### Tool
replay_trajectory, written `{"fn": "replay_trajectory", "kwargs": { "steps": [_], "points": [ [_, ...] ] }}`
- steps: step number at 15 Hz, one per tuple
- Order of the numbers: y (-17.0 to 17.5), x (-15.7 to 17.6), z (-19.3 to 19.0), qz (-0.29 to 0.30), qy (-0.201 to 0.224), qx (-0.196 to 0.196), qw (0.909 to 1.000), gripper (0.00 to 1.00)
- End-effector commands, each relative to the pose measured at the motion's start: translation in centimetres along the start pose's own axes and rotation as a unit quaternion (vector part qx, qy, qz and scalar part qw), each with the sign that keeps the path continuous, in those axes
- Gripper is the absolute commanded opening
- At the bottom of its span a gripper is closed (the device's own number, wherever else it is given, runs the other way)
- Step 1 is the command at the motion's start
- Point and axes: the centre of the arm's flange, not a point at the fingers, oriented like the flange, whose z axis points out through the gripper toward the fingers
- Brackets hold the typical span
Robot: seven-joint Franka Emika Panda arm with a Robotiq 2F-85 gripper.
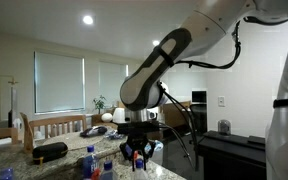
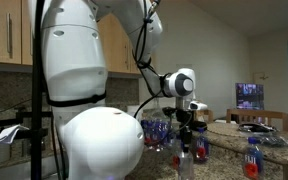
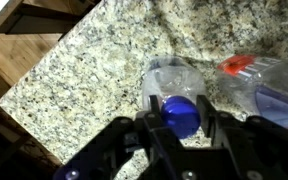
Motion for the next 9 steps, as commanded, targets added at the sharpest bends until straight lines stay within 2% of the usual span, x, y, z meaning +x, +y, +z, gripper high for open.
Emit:
{"fn": "replay_trajectory", "kwargs": {
  "steps": [1,3,9],
  "points": [
    [-0.3,0.9,-0.1,-0.019,0.001,0.0,0.9998,0.14],
    [-0.4,0.9,-0.5,-0.027,-0.001,0.0,0.9996,0.12],
    [-0.2,1.4,-3.5,-0.094,-0.023,-0.013,0.9952,0.15]
  ]
}}
